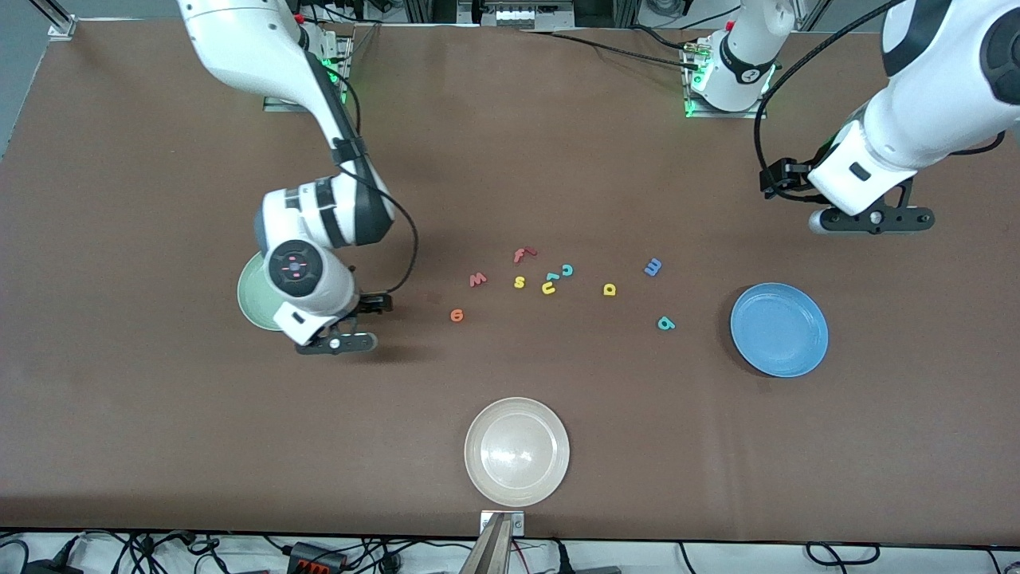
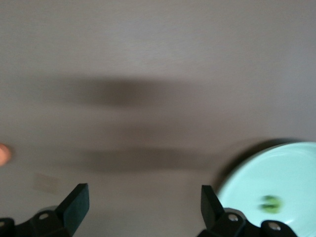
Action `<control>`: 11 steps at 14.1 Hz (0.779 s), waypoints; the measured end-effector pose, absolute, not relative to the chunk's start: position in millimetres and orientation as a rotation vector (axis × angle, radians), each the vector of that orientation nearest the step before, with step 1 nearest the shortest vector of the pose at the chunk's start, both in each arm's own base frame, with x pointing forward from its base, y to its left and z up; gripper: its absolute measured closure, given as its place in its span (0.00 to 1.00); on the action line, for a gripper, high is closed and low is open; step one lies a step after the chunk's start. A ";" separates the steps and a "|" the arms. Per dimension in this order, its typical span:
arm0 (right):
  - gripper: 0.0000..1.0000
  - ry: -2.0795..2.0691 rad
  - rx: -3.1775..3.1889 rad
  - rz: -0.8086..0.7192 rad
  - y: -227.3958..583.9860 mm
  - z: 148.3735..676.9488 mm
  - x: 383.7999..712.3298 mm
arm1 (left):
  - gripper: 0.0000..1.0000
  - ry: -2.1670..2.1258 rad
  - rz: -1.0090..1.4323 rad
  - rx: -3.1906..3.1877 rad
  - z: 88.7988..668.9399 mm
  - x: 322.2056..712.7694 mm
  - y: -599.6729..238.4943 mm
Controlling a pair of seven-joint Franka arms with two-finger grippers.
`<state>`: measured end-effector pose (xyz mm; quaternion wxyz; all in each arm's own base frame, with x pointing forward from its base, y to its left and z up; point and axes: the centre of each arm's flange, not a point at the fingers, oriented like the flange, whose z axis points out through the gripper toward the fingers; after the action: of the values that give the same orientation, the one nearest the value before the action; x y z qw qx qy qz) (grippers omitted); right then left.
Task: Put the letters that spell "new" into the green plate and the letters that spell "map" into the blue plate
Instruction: 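Grasp the orange e with the right gripper while the left gripper grasps the b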
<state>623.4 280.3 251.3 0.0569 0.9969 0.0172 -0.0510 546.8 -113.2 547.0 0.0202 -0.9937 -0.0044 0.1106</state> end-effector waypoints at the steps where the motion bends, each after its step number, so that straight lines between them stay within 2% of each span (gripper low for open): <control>1: 0.00 0.008 3.014 -0.148 296.8 243.7 619.0 | 0.00 -0.013 0.357 -3.080 542.2 550.8 -114.0; 3: 0.00 -0.046 3.011 -0.103 320.7 232.2 616.5 | 0.00 -0.012 0.393 -3.078 524.6 566.6 -115.8; 7: 0.00 -0.074 3.051 0.049 355.3 218.6 616.4 | 0.00 -0.001 0.376 -3.103 482.5 622.9 -131.7; 11: 0.00 -0.145 3.140 0.050 376.8 212.0 609.4 | 0.00 -0.339 0.337 -3.069 413.7 643.8 -185.0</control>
<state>609.4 376.8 212.0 -0.0012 0.9988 -0.0460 0.0158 643.8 -185.0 413.7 0.0179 -0.9880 -0.1090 0.1084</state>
